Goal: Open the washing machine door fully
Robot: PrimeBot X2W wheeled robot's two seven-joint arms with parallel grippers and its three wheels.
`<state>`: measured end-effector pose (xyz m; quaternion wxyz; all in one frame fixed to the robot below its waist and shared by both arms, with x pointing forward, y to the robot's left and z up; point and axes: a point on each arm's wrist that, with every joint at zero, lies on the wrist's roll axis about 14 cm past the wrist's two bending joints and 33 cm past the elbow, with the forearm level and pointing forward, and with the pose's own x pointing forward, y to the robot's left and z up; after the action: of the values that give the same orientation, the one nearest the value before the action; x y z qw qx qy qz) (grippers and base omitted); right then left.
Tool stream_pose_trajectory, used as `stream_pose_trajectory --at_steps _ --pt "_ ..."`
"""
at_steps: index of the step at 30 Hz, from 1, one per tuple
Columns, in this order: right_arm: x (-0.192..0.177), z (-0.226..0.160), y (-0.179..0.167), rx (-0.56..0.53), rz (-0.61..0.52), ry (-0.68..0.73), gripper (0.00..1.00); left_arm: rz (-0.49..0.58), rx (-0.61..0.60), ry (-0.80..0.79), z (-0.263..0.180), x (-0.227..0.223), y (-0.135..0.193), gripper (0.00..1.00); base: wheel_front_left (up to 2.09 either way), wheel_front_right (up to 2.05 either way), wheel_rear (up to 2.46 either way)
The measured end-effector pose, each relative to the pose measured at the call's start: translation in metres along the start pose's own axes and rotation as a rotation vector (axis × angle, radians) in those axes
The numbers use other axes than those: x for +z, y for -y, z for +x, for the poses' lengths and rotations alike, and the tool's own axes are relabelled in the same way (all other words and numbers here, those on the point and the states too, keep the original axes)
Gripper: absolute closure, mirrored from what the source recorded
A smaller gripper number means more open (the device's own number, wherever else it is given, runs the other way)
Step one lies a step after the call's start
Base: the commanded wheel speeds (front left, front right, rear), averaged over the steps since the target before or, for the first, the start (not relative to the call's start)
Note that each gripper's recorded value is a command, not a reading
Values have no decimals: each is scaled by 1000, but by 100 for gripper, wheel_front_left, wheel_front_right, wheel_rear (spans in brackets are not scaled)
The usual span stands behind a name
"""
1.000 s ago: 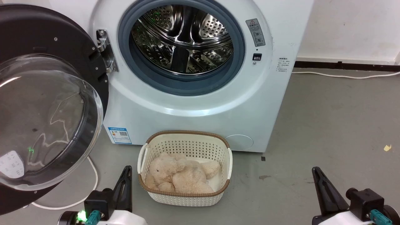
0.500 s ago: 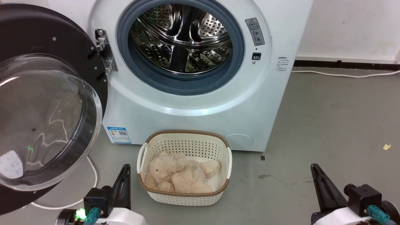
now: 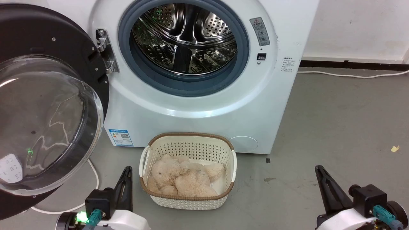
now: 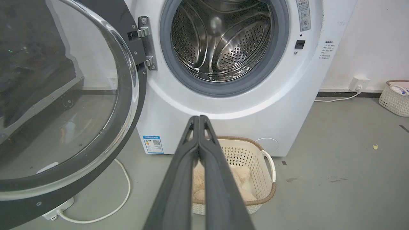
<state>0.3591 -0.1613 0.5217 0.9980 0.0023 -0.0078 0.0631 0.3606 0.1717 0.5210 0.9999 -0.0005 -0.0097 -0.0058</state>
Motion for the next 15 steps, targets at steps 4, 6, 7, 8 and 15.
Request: stream_pose_trajectory --at_steps 4,6,7,8,15 --pt "1 2 0 1 -7 0 100 7 3 -5 1 0 -2 100 0 0 0" --pt "0 2 0 1 -7 -5 100 10 5 -9 1 0 -3 100 0 0 0" --pt "0 2 0 1 -7 -5 100 10 5 -9 1 0 -3 100 0 0 0" --pt "0 2 0 1 -11 -8 100 15 1 -8 2 0 -2 100 0 0 0" --pt "-1 3 0 1 -17 -16 100 21 4 -11 4 2 -3 100 0 0 0"
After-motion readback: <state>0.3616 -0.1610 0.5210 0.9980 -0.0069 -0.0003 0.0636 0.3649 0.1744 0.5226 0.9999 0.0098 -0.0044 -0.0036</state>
